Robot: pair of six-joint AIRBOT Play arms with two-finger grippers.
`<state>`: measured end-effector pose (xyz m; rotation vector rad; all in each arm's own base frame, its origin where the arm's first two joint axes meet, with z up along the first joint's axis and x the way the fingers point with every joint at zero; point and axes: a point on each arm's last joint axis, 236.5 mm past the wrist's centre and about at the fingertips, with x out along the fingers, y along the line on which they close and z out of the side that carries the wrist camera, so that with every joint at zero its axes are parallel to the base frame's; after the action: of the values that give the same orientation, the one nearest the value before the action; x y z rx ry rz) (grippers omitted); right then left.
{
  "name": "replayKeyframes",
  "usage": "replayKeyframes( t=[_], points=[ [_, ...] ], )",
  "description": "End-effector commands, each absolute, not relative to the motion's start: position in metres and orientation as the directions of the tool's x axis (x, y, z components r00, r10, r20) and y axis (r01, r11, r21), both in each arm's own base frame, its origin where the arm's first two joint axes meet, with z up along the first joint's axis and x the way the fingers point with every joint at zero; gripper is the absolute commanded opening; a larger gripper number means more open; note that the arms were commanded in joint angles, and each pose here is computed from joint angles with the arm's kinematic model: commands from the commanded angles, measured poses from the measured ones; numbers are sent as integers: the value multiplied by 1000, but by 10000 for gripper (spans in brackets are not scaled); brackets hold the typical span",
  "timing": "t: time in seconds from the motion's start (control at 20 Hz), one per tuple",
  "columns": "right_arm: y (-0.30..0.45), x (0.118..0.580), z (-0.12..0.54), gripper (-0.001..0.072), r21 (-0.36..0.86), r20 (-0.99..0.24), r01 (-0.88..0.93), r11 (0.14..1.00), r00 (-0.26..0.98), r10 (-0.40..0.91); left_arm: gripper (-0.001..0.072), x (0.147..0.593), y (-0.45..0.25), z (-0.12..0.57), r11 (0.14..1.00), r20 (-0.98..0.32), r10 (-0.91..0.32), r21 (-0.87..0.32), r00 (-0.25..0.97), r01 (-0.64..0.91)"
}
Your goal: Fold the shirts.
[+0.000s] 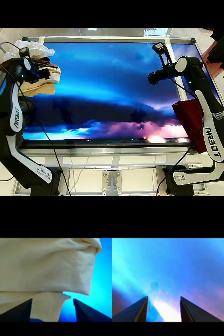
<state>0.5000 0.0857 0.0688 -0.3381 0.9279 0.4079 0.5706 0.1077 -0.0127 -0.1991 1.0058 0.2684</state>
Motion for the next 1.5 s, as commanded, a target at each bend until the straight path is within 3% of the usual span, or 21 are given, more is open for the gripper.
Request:
replayKeyframes(
  t=[0.0, 0.15, 0.35, 0.4, 0.5, 0.6, 0.9, 1.25, 1.45],
  points=[
    [87, 498, 67, 442, -99, -829, -480, 872, 524, 195, 600, 596, 92, -44, 916, -829, 32, -199, 559, -348],
    [87, 498, 67, 442, -98, -829, -480, 872, 524, 195, 600, 613, 86, -59, 893, -822, -16, -267, 569, -362],
    [89, 495, 66, 442, -84, -834, -483, 872, 513, 204, 597, 629, 99, -54, 875, -792, 20, -281, 611, -394],
    [92, 493, 65, 442, -68, -837, -486, 871, 502, 215, 562, 629, 102, -54, 869, -791, 30, -282, 612, -407],
    [93, 493, 66, 442, -61, -836, -486, 872, 502, 222, 381, 627, 108, -55, 872, -794, 43, -267, 607, -411],
    [94, 493, 66, 442, -60, -836, -486, 872, 502, 223, 5, 628, 111, -55, 879, -792, 55, -250, 608, -405],
    [94, 493, 66, 442, -59, -835, -486, 872, 503, 223, 6, 622, 102, -54, 880, -816, 20, -260, 578, -398],
    [95, 493, 66, 442, -56, -834, -486, 872, 503, 227, 6, 611, 12, 36, 956, -784, -227, -292, 578, -20],
    [90, 483, 60, 441, -46, -861, -486, 873, 462, 211, 6, 558, -75, 68, 942, -840, -331, -270, 431, 198]
  ],
)
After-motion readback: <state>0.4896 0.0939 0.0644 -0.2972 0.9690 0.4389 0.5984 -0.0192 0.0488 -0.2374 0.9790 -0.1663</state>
